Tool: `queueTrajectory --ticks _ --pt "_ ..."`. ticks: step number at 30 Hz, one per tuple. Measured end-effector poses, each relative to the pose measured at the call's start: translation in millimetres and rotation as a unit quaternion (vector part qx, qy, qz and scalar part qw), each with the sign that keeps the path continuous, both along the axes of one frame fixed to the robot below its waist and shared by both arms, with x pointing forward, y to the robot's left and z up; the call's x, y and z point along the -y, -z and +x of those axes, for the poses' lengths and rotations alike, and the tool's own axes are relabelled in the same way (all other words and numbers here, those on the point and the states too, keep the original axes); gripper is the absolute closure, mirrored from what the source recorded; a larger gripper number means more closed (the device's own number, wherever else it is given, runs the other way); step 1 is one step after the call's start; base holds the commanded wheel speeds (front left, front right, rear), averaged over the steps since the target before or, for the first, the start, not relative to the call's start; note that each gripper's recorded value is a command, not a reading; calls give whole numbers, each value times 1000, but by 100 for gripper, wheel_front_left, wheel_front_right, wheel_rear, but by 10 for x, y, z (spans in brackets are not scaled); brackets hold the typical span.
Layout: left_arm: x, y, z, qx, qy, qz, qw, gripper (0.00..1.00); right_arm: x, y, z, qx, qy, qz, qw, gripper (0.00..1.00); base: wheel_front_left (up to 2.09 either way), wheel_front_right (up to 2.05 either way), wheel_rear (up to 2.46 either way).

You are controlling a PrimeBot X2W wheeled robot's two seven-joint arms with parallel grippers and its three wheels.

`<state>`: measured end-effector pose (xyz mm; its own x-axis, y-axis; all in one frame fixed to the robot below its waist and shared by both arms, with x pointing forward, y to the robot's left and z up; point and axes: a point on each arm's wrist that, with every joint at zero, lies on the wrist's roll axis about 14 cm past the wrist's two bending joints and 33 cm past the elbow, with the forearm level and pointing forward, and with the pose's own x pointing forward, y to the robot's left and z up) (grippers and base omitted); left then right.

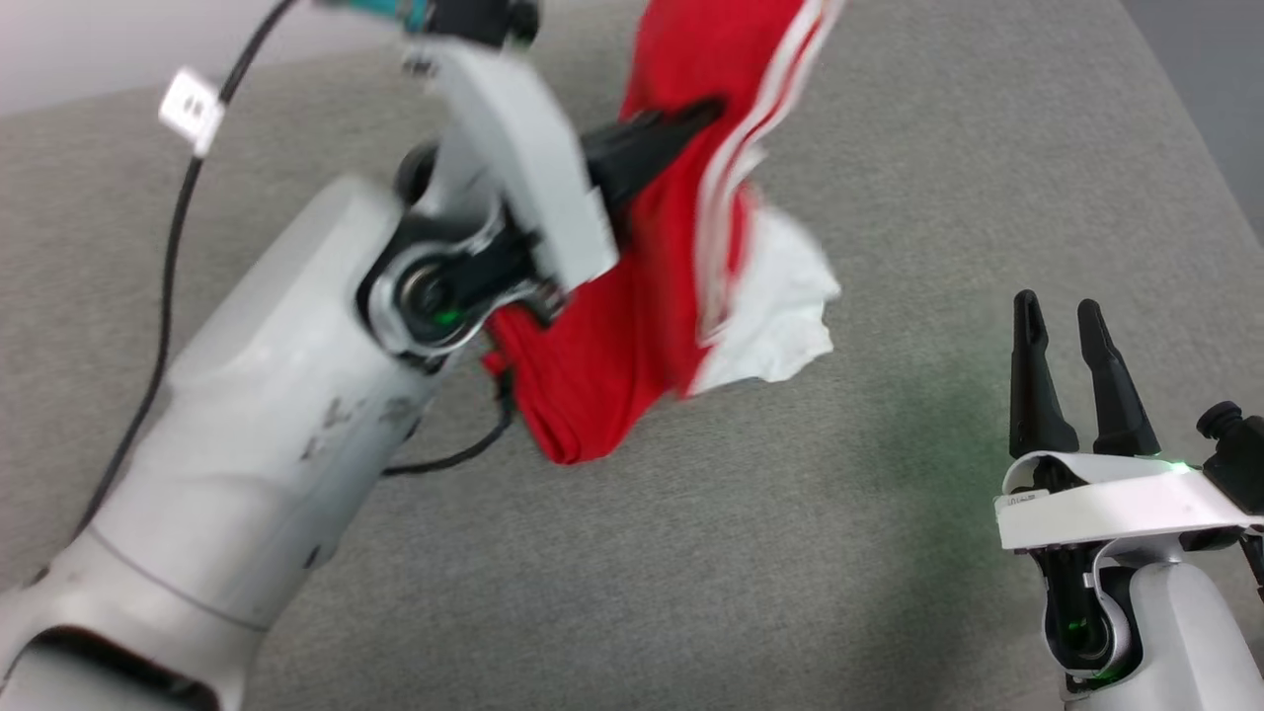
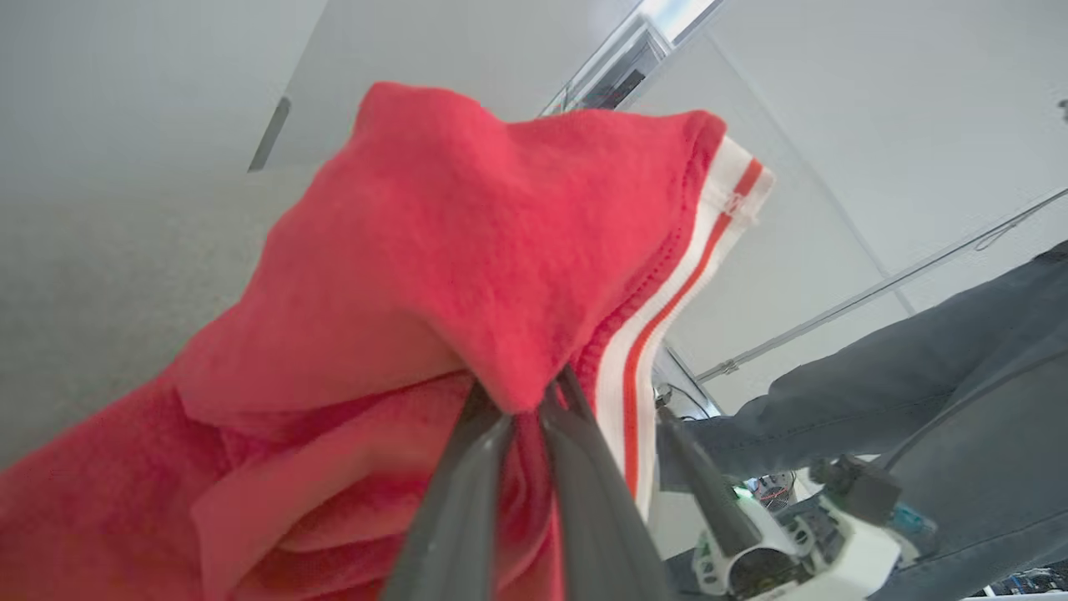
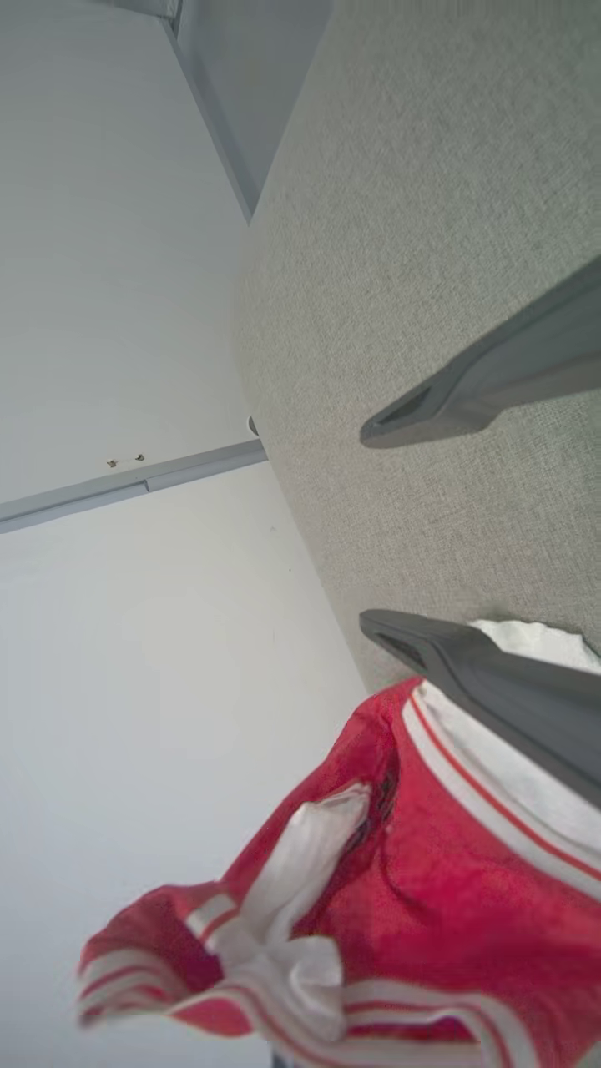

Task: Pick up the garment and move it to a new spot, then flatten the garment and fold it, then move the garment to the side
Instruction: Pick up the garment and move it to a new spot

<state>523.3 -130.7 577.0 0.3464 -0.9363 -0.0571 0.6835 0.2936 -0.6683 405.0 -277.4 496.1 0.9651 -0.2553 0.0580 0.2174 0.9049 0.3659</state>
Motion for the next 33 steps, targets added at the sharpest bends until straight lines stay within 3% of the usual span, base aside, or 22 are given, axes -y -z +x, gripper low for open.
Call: queueTrajectory --ticks 5,10,16,21,27,28,29,31,32,33 --pt "-152 699 27 -59 -1 71 996 100 83 54 -67 -10 14 0 1000 0 0 0 0" --pt "-325 1248 -50 -42 27 185 981 100 99 70 -40 -12 15 1 1000 0 0 0 0" --pt "-546 1787 -27 52 73 340 936 100 58 83 56 -10 7 7 1000 0 0 0 0" --pt "-514 1974 61 96 96 382 914 100 94 136 51 -16 13 13 1000 0 0 0 0" --pt "-425 2136 99 107 111 393 906 100 153 199 26 -29 22 6 999 0 0 0 0" --pt "-412 2142 108 110 110 392 907 96 158 209 26 -31 22 4 999 0 0 0 0" --pt "-402 2135 117 113 108 388 908 78 155 217 31 -33 21 0 999 0 0 0 0" --pt "-392 2114 133 125 102 381 910 38 130 222 58 -35 15 -9 999 0 0 0 0" --pt "-387 2095 139 131 98 377 912 3 115 222 76 -36 12 -14 999 0 0 0 0" --pt "-385 2071 144 138 94 373 913 0 93 227 92 -37 8 -19 999 0 0 0 0"
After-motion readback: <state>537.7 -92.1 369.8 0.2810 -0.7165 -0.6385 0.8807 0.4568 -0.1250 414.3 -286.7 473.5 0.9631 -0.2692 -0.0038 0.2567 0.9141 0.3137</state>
